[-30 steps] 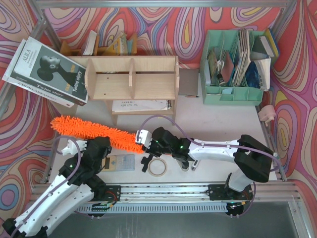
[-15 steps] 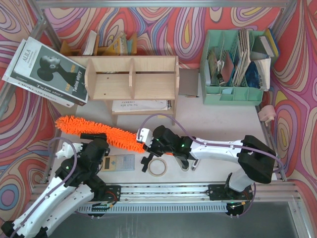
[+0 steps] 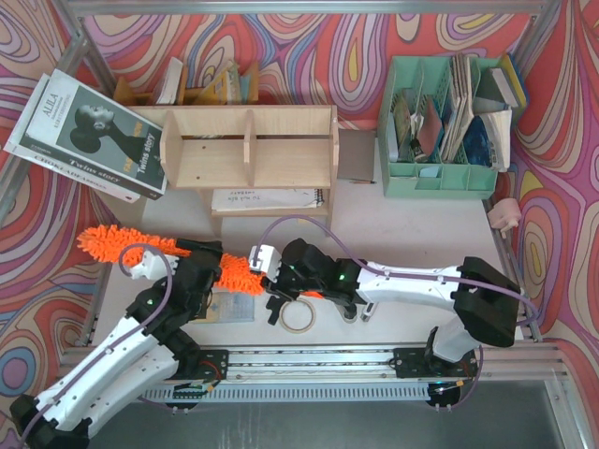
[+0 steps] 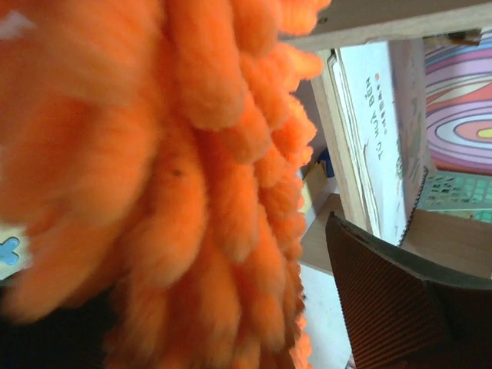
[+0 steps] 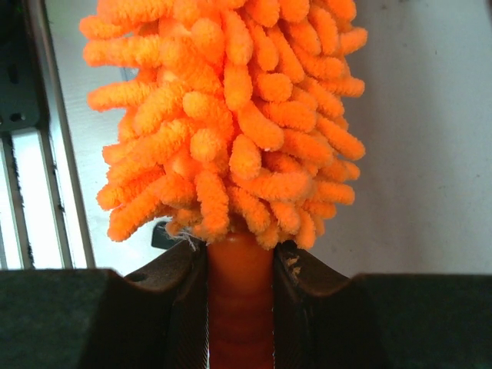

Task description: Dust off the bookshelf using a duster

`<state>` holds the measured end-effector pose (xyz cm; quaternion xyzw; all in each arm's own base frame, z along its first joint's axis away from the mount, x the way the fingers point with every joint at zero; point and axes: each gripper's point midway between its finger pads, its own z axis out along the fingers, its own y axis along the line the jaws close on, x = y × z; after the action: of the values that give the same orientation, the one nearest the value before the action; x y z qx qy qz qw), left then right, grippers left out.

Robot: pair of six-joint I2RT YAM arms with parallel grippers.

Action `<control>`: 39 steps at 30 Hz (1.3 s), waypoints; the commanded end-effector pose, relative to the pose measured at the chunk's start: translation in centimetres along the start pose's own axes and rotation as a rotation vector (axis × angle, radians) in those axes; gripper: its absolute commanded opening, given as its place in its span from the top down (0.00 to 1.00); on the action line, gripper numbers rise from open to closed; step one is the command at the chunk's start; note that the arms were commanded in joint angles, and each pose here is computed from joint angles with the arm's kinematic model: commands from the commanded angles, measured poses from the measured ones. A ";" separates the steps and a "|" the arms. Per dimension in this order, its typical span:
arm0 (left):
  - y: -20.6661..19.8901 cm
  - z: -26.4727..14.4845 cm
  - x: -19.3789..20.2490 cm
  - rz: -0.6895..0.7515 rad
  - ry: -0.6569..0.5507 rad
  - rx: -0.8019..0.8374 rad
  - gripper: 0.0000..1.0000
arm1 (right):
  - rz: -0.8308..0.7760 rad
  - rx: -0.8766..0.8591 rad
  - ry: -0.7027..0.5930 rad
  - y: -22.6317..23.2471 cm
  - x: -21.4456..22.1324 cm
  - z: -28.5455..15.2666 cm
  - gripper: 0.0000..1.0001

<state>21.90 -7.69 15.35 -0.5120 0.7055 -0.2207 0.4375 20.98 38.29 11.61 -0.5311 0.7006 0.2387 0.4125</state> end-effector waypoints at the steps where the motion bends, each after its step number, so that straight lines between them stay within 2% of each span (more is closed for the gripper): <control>1: 0.6 1.0 1.5 0.007 0.034 -0.003 0.29 | -0.007 -0.002 -0.111 0.1 -4.2 0.0 0.96; 3: 1.0 1.2 1.6 0.000 0.035 -0.003 0.48 | -0.006 0.002 -0.106 0.1 -4.1 0.1 0.93; 6: 1.1 0.9 0.9 -0.017 0.011 -0.001 0.71 | -0.005 0.026 -0.102 -0.3 -3.8 0.1 0.87; 10: 1.1 0.5 0.0 -0.032 -0.011 0.006 0.89 | -0.005 0.045 -0.081 -0.6 -3.1 0.4 0.80; 13: 1.2 0.3 -0.3 -0.059 -0.020 0.008 1.00 | -0.004 0.061 -0.067 -0.8 -2.4 0.6 0.70; 21: 0.6 0.4 0.0 -0.126 -0.005 0.042 1.00 | 0.006 0.071 -0.057 -0.9 -1.9 0.9 0.53; 25: -0.1 0.3 0.0 -0.141 0.002 0.062 1.00 | 0.010 0.076 -0.040 -1.0 -1.3 1.1 0.49; 39: -1.4 -0.6 -1.8 -0.180 -0.051 0.127 1.00 | 0.019 0.055 -0.012 -0.2 -0.2 1.2 0.50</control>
<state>21.83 -7.35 16.07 -0.5426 0.6579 -0.2780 0.4421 21.69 39.65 11.95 -0.5155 0.6992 0.2337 0.4369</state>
